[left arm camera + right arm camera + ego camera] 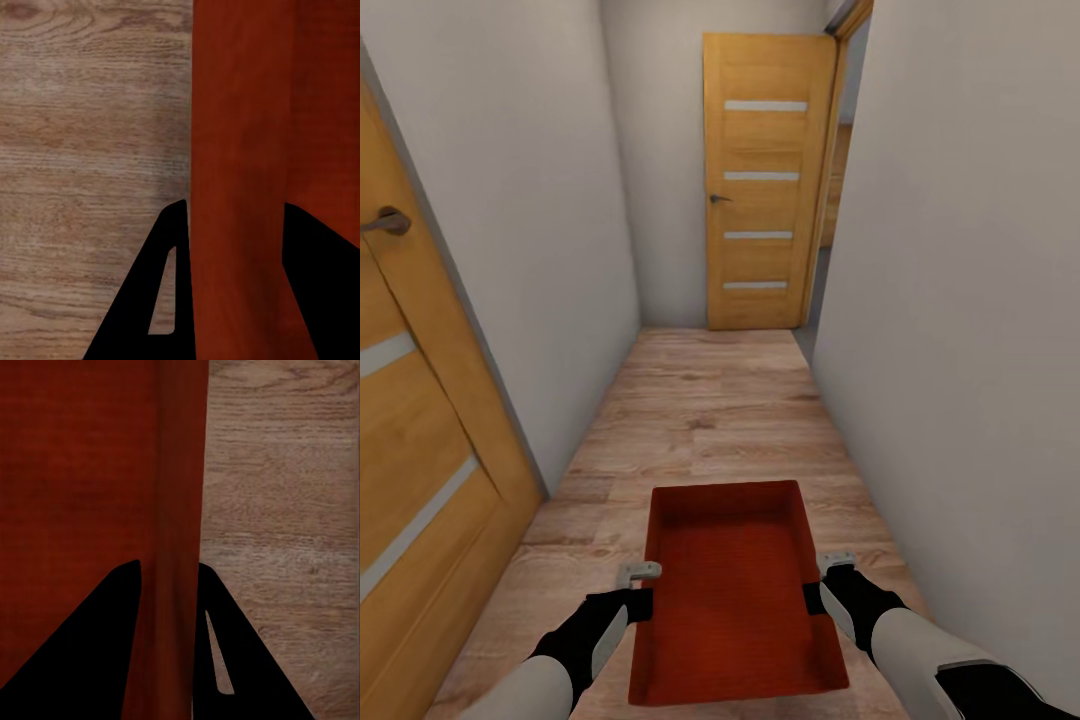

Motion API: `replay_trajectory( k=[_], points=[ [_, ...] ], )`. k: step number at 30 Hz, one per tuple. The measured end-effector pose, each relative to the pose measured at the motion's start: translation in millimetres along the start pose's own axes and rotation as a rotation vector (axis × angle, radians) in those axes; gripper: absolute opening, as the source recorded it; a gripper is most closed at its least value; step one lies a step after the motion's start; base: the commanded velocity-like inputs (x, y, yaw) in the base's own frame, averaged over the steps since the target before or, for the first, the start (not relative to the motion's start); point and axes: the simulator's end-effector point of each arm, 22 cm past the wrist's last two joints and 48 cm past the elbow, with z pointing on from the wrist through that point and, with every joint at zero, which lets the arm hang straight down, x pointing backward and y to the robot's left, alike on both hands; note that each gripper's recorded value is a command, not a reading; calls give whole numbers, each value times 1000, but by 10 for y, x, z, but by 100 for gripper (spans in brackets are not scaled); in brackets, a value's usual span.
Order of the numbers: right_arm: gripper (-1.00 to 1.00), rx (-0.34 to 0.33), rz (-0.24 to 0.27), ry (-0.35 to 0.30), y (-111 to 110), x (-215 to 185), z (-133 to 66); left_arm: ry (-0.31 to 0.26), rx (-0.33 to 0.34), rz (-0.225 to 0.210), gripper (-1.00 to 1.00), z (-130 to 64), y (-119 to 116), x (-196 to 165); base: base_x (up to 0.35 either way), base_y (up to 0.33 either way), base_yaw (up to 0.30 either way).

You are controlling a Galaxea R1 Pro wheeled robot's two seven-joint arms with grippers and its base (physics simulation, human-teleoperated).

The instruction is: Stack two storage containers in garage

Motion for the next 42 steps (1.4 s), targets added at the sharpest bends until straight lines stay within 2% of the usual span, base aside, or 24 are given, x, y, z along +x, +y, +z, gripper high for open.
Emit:
replay_trajectory(
  k=[42],
  points=[
    [-100,0,0,0,1,0,0,0,1,-1,-100,0,0,0,348,0,0]
  ],
)
